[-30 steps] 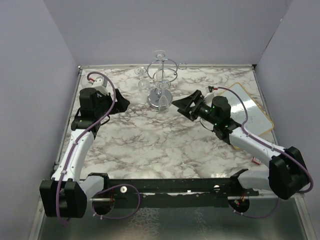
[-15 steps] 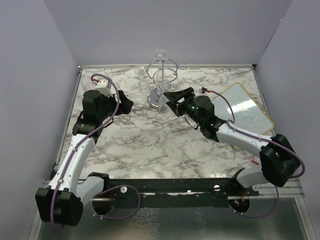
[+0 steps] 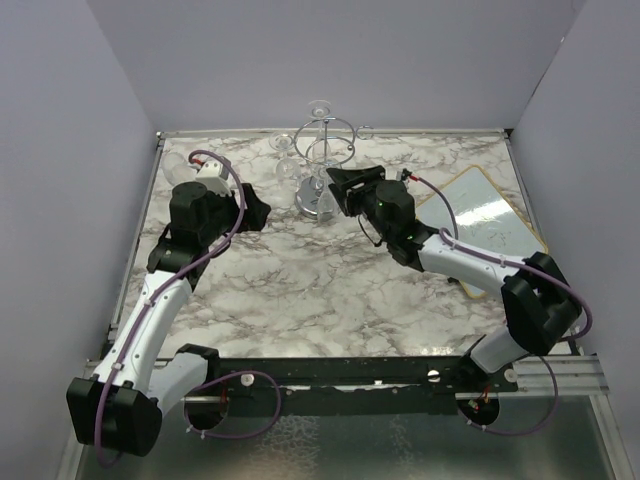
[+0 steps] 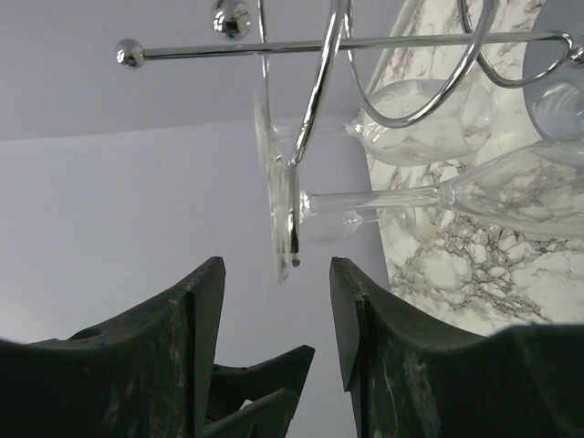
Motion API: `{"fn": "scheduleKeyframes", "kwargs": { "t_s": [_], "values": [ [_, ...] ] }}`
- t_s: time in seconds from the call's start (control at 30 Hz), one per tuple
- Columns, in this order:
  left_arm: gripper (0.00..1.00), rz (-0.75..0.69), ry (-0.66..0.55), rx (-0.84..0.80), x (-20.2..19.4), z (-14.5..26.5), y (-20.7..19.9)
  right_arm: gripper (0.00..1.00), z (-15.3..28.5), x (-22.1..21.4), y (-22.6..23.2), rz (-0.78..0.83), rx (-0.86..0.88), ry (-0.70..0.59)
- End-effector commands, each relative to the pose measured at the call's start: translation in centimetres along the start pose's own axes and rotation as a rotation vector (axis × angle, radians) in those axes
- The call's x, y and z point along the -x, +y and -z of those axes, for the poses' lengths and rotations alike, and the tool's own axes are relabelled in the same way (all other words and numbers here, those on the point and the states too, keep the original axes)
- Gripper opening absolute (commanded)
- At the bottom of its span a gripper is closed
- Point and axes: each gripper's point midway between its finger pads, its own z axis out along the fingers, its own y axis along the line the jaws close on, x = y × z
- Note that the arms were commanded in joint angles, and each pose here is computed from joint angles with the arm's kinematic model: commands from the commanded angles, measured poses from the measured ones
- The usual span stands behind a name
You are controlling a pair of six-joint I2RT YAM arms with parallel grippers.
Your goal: Take the wine glass off the wine glass rack
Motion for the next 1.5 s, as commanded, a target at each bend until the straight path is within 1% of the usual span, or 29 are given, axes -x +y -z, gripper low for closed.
{"fn": "scheduleKeyframes", "kwargs": {
  "t_s": [0.0,0.17,0.37,0.53,0.77,0.83,0.9,1.17,1.37,1.47],
  "values": [
    [0.84,-0.035,-0.029,0.019,0.7,0.5,0.0,0.48,-1.1,0.6,0.2,-0.051,0.002,-0.065],
    [0.84,-0.039,-0.023,0.02,0.5,0.4,-0.1,0.44,-1.5,0.7,0.2,-0.066,0.001,-0.084],
    [0.84,-0.04,-0.018,0.017,0.4,0.3,-0.1,0.35,-1.8,0.3,0.1,-0.083,0.002,-0.086],
    [0.84,-0.042,-0.014,0.014,0.3,0.3,-0.3,0.33,-1.9,0.4,0.5,-0.084,0.006,-0.111],
    [0.84,-0.046,-0.011,0.01,0.2,0.3,-0.4,0.27,-1.8,0.7,0.7,-0.083,0.001,-0.145],
    [0.84,-0.047,-0.008,0.01,0.2,0.2,-0.5,0.21,-1.8,0.8,0.7,-0.079,-0.001,-0.151],
    [0.84,-0.048,-0.005,0.009,0.1,0.2,-0.5,0.18,-1.8,0.8,0.5,-0.079,-0.004,-0.154],
    [0.84,-0.051,-0.006,0.009,0.1,0.2,-0.6,0.16,-1.8,1.1,0.4,-0.076,-0.012,-0.173],
    [0.84,-0.051,-0.004,0.009,0.0,0.2,-0.6,0.09,-1.6,1.1,0.8,-0.078,-0.009,-0.172],
    [0.84,-0.05,-0.005,0.009,0.0,0.2,-0.6,0.02,-1.3,1.1,1.1,-0.089,-0.001,-0.171]
  ]
}}
